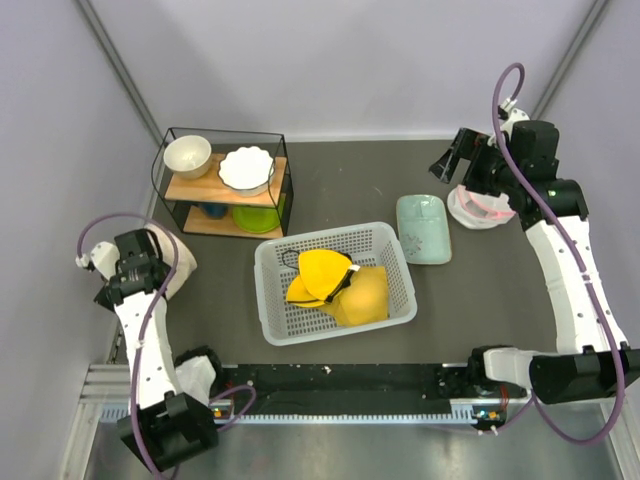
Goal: Unzip the laundry bag and remove the bra
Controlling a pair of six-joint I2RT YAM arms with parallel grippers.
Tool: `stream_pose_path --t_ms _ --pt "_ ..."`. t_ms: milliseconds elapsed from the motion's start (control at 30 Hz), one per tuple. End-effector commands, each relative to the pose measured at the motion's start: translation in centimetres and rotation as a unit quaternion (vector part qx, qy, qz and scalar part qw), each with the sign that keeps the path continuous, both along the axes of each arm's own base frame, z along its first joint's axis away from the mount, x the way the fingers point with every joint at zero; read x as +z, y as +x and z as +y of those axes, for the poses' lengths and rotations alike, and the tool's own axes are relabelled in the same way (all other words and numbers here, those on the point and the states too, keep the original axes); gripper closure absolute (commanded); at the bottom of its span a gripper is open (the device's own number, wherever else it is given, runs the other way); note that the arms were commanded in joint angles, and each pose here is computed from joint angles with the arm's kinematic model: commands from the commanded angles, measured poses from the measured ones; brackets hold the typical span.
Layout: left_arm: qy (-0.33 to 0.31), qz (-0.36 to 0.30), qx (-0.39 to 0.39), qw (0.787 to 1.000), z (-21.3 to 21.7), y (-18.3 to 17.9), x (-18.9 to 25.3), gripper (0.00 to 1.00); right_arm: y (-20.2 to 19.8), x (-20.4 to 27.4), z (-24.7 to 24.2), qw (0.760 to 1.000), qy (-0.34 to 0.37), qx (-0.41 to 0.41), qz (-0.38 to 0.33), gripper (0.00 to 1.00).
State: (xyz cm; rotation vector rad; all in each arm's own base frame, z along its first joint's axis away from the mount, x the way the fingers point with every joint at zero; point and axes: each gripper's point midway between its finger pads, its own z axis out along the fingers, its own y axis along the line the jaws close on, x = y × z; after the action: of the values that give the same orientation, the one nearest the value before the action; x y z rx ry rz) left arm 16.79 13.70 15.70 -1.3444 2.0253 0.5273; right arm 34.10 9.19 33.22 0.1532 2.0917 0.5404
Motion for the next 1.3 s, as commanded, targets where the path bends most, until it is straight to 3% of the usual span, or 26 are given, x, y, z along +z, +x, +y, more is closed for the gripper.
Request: stream_pose_path --t_ms 0,167,300,467,1000,1167,1267 --pt "-0.008 -0.043 0.023 0.999 1.3 1.3 -0.7 0.04 0.1 0.7 0.9 1.0 0.011 0.012 -0.012 0.01" --pt "-0.023 -0.052 0.043 0.997 1.9 2.5 -1.3 0.08 0.1 0.8 1.1 1.0 0.016 0.013 -0.011 0.01" --pt "-0.011 -0.083 0.074 0.994 2.8 3.2 -0.6 0.16 -0.1 1.3 1.1 1.0 0.015 0.015 -0.017 0.01" --pt "0.019 -0.126 0.106 0.986 4.0 3.6 1.6 0.18 -0.3 1.2 1.1 1.0 0.015 0.017 -0.012 0.01" --pt "0.032 -0.146 0.097 0.984 4.4 4.2 4.2 0.02 -0.6 -0.2 0.9 1.0 0.001 0.018 0.008 0.01" --pt "0.046 -0.153 0.111 0.981 5.5 5.0 3.9 0.04 -0.7 0.3 0.9 1.0 0.0 0.021 0.004 0.01" --pt "0.002 -0.136 0.115 0.984 5.3 5.4 1.1 0.07 -0.8 0.3 0.9 1.0 -0.003 0.022 0.004 0.01"
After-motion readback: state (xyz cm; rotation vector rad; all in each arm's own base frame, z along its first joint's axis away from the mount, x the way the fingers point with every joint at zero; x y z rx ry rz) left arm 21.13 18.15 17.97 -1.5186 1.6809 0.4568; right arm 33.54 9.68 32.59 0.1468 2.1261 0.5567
